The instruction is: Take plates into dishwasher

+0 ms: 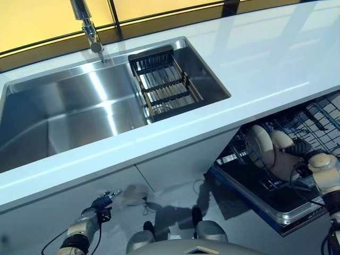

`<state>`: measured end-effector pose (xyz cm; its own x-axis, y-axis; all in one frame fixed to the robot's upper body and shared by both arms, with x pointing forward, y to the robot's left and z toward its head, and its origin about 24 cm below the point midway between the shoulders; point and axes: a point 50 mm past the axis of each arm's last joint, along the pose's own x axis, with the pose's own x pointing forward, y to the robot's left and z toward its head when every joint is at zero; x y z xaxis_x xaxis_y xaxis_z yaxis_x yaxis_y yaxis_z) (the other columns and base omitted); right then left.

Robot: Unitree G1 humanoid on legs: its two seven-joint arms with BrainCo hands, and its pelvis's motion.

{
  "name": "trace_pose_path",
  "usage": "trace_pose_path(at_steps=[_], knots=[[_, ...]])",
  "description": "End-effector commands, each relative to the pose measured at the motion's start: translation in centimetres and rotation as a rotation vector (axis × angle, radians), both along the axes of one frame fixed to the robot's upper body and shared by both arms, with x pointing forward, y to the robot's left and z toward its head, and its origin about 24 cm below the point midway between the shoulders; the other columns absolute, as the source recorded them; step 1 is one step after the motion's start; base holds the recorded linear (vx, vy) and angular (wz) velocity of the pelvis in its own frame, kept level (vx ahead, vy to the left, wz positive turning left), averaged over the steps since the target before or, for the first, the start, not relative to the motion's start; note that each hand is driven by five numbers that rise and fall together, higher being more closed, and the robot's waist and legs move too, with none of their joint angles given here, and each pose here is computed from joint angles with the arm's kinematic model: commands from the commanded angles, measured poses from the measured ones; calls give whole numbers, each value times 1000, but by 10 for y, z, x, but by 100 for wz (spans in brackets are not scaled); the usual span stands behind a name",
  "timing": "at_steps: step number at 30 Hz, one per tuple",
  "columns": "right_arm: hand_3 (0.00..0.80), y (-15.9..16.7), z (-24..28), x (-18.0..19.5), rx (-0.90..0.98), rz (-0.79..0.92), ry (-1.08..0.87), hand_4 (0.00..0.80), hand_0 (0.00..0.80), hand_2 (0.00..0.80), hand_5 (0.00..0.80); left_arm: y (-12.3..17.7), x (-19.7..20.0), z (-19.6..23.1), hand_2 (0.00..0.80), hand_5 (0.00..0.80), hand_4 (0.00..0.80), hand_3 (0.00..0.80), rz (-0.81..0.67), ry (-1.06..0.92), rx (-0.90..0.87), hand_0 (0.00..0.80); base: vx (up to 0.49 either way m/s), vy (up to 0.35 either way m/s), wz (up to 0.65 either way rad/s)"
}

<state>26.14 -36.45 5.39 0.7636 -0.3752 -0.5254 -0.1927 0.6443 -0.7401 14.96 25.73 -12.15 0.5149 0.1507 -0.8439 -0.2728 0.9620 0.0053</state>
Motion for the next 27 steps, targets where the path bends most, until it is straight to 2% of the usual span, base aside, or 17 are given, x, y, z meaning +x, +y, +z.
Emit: trace_pose_path(at_steps=[1,3,4,9,10,11,12,21,27], knots=[[800,19,13,28,14,74,-52,800,800,800,800,6,23,13,0,0,0,0,-46,-69,73,0,-2,9,4],[800,16,12,26,16,68,-32,800,800,800,800,7,24,15,0,0,0,0,-50,-71,72,0,-2,5,2],[800,17,9,25,15,69,-24,800,800,800,800,4,22,12,0,0,0,0,-30,-72,12,0,0,0,0],[800,24,-8,23,42,78,-2,800,800,800,800,-3,20,4,0,0,0,0,-38,-85,61,0,2,-6,0],[684,25,-10,23,43,76,-4,684,684,684,684,-5,18,2,0,0,0,0,-36,-84,63,0,10,-36,0],[191,27,-12,24,41,69,-12,191,191,191,191,-9,17,-1,0,0,0,0,-56,-89,53,0,7,-32,-1],[0,28,-13,24,53,63,-9,0,0,0,0,-12,16,-2,0,0,0,0,-55,-90,55,0,0,0,0],[0,23,-2,21,91,-4,-58,0,0,0,0,-21,18,-2,0,0,0,0,-40,-72,92,0,1,4,0],[0,3,27,19,61,-45,-113,0,0,0,0,-11,25,10,0,0,0,0,-49,-67,69,0,6,62,0]])
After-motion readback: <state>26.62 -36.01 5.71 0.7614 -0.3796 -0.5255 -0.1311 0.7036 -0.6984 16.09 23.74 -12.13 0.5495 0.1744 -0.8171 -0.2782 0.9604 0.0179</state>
